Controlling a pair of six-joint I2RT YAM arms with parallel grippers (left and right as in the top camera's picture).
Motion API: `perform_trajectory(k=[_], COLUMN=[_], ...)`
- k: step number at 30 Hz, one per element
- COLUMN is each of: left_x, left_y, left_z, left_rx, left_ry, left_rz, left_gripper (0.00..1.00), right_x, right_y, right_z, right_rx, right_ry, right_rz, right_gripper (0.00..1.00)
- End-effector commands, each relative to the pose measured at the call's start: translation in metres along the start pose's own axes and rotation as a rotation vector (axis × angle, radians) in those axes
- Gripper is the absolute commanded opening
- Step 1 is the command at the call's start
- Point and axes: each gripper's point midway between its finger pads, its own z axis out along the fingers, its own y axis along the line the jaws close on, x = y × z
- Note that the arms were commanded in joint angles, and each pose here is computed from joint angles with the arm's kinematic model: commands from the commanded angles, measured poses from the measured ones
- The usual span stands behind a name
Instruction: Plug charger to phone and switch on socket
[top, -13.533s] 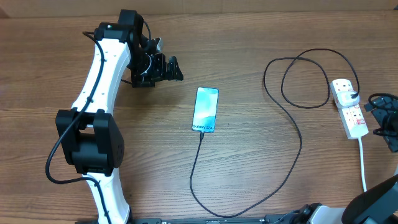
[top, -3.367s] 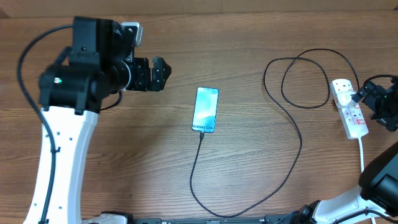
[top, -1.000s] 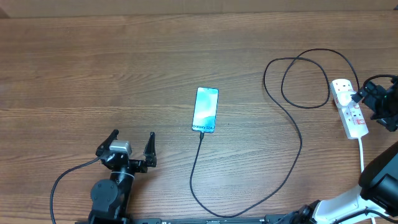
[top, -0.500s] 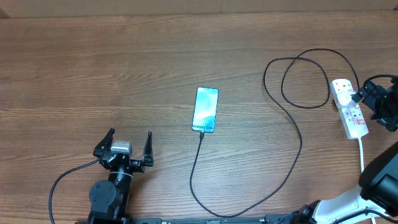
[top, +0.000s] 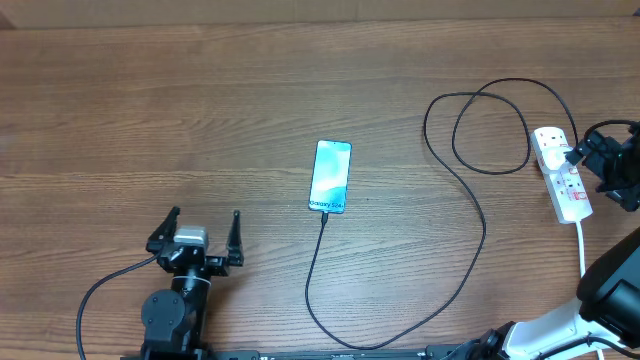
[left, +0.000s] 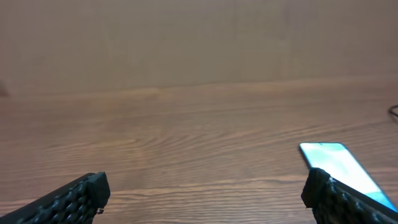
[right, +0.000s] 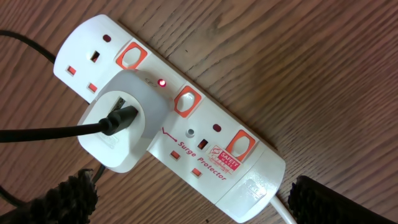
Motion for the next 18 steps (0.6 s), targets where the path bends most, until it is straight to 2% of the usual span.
perform_trajectory(k=[1,18], left_x=[-0.0017,-0.0015], left_y=[0.0126,0.017], left_z=[-0.0008,-0.001], left_rx=[-0.053,-0.071], left_ry=[-0.011,-0.01], left_rz=[0.018,0.017], left_gripper=[1.0,1.0], right_x=[-0.0008,-0.0007], right_y=[-0.0011,-0.0012], right_z=[-0.0016,-0.0012], right_rx=[0.002,0.002], right_ry=[-0.008,-0.007], right_rz=[-0.003,-0.003], right_gripper=[1.0,1.0])
